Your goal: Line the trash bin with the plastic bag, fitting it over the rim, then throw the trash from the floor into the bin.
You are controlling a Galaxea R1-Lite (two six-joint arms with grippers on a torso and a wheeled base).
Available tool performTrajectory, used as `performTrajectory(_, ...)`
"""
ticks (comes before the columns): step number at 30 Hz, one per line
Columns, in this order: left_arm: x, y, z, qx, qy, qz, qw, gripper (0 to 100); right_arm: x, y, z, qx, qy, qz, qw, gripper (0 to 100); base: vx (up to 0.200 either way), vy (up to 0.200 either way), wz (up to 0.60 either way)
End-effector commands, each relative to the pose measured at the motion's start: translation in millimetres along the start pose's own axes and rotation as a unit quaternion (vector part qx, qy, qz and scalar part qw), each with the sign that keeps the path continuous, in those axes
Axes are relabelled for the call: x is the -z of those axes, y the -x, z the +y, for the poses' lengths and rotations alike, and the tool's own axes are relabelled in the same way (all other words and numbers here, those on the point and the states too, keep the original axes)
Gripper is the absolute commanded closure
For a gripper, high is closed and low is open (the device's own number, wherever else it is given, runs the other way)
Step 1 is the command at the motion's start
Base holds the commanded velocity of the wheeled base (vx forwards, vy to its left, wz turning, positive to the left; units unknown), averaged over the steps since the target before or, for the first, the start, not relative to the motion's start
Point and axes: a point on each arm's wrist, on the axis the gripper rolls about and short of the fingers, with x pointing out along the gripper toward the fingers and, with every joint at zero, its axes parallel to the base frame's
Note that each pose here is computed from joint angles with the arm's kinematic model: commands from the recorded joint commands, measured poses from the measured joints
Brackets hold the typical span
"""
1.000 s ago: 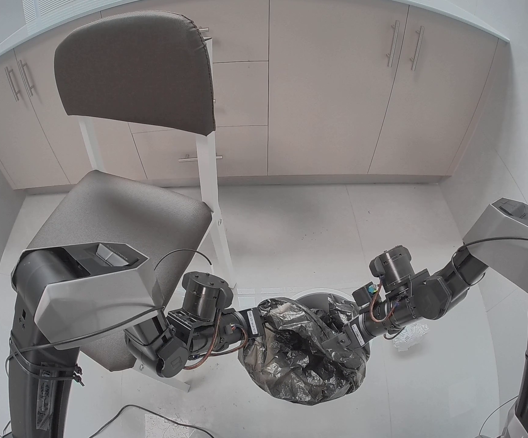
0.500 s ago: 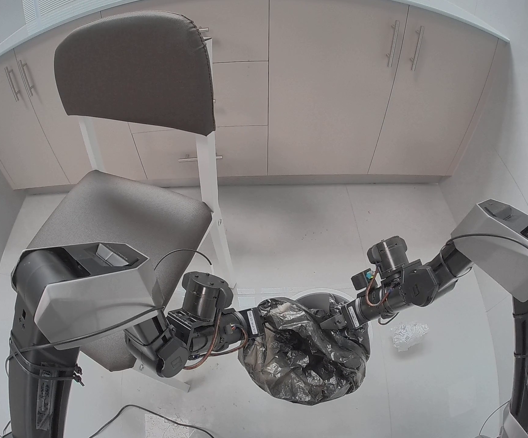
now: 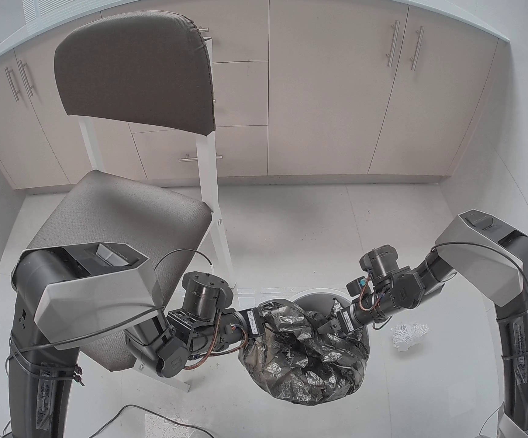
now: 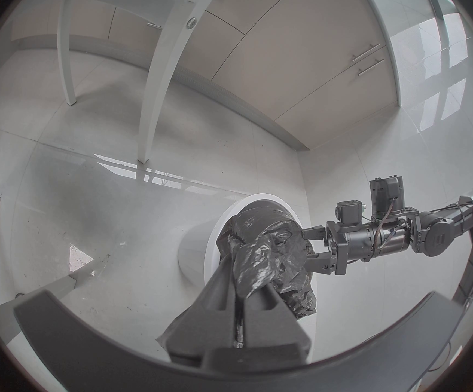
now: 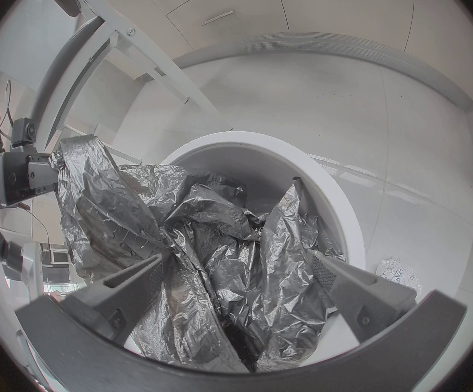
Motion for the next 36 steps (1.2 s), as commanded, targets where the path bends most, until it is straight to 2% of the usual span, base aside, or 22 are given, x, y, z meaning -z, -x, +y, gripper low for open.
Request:
performTrajectory(1,0.1,0.0,0.2,0.0,0.0,0.0,1.0,100,0.1,-9.4,-2.4,-0.001,-0.001,0.007,1.0,0,0.0,0.0,0.0)
performTrajectory(5,0.3,-0.3,0.4,0.0,0.0,0.0,1.0,100,-3.1,-6.2,-2.4,0.0,-0.002,0.002,1.0,0,0.0,0.0,0.0)
performTrajectory(9,0.5,-0.3,0.5,-0.001,0.001,0.001,1.0,100,-4.9,25.9,7.1,-0.001,0.003,-0.008,1.0,0,0.0,0.0,0.0)
performTrajectory(14,0.3,-0.3,0.4,0.0,0.0,0.0,1.0,100,4.7,63.5,15.4,-0.026,0.036,-0.011,0.9989,0,0.0,0.0,0.0)
performTrajectory(18,0.3,-0.3,0.5,-0.001,0.0,0.0,1.0,100,18.3,67.3,17.2,-0.029,0.047,0.007,0.9984,0,0.0,0.0,0.0)
performTrajectory(25,0.3,-0.3,0.5,-0.001,0.0,0.0,1.0,100,24.1,72.4,15.9,-0.029,0.045,0.012,0.9985,0,0.0,0.0,0.0)
performTrajectory(36,0.3,-0.3,0.5,-0.001,0.0,0.0,1.0,100,24.4,80.0,17.1,-0.025,0.061,-0.004,0.9978,0,0.0,0.0,0.0)
